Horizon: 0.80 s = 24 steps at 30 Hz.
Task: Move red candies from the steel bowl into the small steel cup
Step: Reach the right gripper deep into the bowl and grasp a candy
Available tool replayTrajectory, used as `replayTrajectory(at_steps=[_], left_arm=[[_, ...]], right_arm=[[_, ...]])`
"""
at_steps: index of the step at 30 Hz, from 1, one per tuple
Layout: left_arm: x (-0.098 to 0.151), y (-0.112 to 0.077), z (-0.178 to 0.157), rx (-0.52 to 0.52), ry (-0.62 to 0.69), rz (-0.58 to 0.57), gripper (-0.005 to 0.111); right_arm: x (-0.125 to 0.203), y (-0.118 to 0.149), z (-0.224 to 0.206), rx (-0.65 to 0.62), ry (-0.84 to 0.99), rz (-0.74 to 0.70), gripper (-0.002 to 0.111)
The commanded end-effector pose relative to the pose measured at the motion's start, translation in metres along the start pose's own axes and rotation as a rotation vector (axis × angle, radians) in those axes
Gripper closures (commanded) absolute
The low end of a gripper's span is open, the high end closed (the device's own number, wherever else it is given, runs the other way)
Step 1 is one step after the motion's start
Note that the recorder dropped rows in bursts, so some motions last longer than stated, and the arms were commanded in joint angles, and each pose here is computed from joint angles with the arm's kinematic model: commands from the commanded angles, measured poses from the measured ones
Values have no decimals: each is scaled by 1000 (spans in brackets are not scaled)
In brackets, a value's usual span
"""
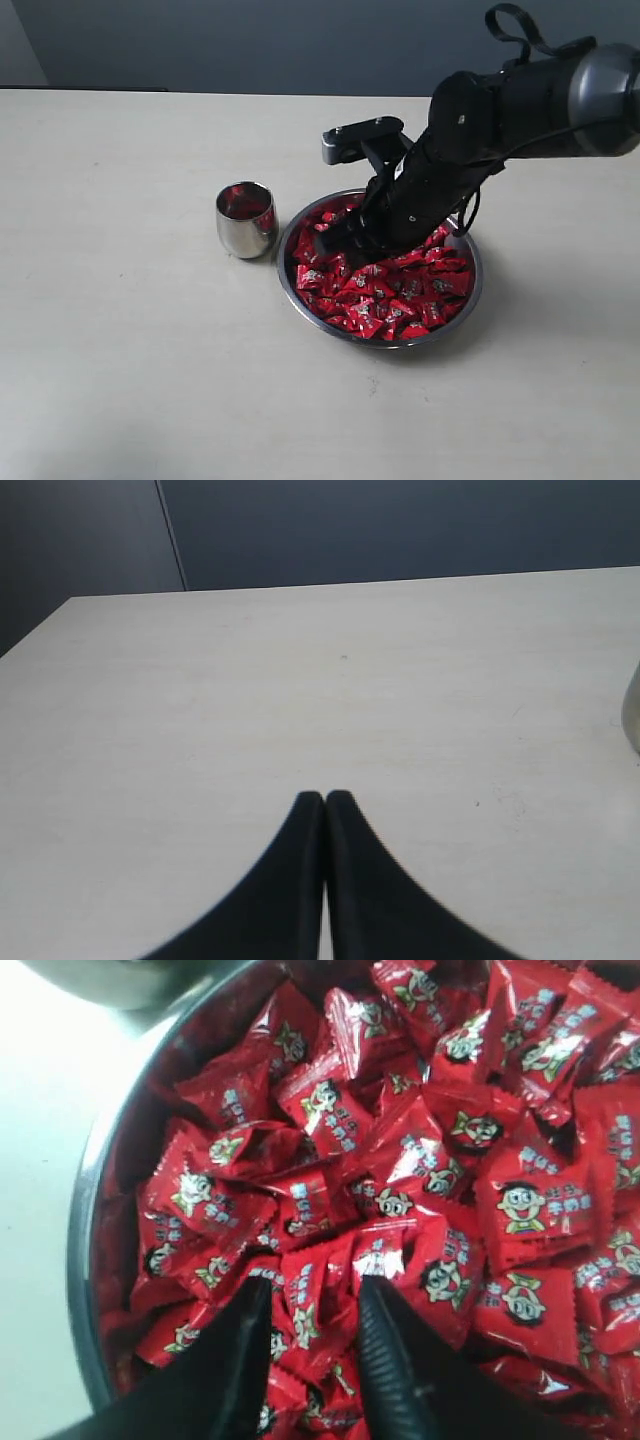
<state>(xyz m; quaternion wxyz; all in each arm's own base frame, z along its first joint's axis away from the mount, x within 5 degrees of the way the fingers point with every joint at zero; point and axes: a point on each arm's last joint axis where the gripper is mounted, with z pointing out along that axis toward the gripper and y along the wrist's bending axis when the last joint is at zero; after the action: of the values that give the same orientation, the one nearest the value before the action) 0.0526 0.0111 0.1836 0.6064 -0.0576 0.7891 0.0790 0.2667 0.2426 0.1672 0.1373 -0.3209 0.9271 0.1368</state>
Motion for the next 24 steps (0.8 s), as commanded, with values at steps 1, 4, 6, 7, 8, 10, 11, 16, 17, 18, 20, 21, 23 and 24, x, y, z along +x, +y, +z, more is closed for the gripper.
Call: replayTrajectory(at_steps=[1,4,6,7,8,10,11,16,17,18,20,21,23,24], left_arm=[[1,0,0,5,-8,2,106],[1,0,0,5,-8,2,106],[1,0,0,5,-8,2,106],[1,0,0,5,-8,2,106],[1,0,0,5,-8,2,106],[1,0,0,5,-8,2,106],[1,0,0,5,-8,2,106],[1,0,0,5,-8,2,106],[1,0,0,5,-8,2,106],[1,0,0,5,-8,2,106],[1,0,0,5,-8,2,106],[1,0,0,5,-8,2,106],[1,0,0,5,-8,2,106],[1,0,0,5,-8,2,106]], right_arm=[[-3,-3,12,14,32,-30,78],[-3,-3,17,10,56,-28,78],[-3,-3,18,9,63,-28,78],[-2,-3,18,11,67,-29,78],[-2,-3,19,11,69,-29,78],[-2,-3,20,9,72,-27,78],[-1,-3,22,8,77,-23,78],[1,-3,26,-9,101,-8,78],[2,-2,28,-18,105,-11,78],[1,-1,28,-31,102,-9,78],[1,2,28,-64,99,-17,78],[1,3,28,-76,95,-22,78],[1,4,28,-87,94,-27,78],[1,4,28,-87,94,-27,78]])
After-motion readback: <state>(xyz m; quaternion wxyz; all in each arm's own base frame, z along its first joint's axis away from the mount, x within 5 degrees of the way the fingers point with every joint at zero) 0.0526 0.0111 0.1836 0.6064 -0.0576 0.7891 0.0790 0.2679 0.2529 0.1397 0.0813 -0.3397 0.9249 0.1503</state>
